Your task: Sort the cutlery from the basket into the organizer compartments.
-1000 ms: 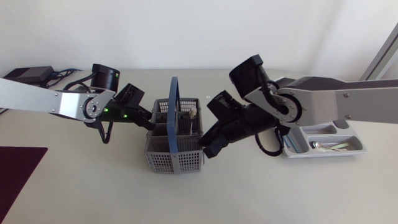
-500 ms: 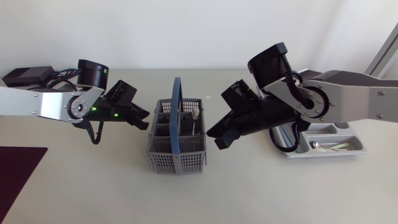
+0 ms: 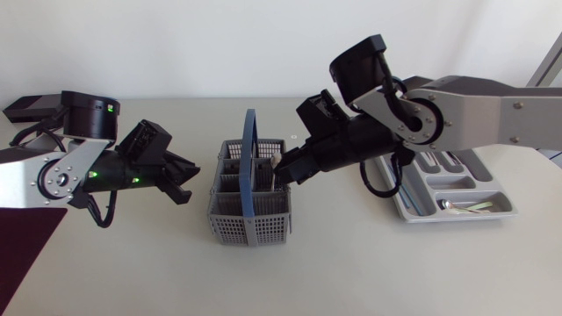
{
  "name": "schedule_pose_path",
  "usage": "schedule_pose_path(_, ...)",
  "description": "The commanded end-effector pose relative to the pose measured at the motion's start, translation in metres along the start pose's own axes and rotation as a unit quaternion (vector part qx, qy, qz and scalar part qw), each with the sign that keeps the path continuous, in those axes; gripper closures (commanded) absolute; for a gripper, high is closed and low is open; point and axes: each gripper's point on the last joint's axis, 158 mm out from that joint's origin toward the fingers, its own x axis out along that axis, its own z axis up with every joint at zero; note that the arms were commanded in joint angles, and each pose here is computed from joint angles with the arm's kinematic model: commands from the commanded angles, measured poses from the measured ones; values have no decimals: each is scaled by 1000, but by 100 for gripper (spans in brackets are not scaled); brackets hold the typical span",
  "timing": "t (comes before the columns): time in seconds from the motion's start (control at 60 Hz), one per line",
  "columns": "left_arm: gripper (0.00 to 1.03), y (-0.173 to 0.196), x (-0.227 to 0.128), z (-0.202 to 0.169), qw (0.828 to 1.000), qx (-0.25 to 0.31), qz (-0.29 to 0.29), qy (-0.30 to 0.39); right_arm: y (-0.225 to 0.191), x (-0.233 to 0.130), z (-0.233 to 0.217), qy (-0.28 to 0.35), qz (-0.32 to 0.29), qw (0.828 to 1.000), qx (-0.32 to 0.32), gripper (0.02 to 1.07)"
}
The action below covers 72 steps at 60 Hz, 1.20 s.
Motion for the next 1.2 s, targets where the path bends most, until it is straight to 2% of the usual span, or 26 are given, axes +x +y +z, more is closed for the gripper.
schedule_pose_path(0.0, 78, -7, -4, -9, 1000, 9, -9, 2, -1, 10, -2, 15, -6, 999, 30, 67)
schedule_pose_path(0.217, 78, -11, -9, -8, 1000, 12, -11, -5, 0, 26, -3, 48, -15, 997, 59, 67)
schedule_pose_path(0.283, 78, -12, -10, -8, 1000, 13, -11, -7, -1, 29, -2, 53, -25, 996, 63, 61)
schedule_pose_path(0.6, 78, -10, -12, -7, 1000, 13, -6, -11, -19, 41, 1, 59, -96, 992, 60, 53)
schedule_pose_path(0.95, 78, -8, -11, -5, 1000, 12, -5, -14, -22, 59, -1, 72, -102, 990, 68, 53)
schedule_pose_path(1.183, 78, -7, -10, -11, 1000, 10, -4, -9, -50, 60, 4, 65, -127, 988, 51, 53)
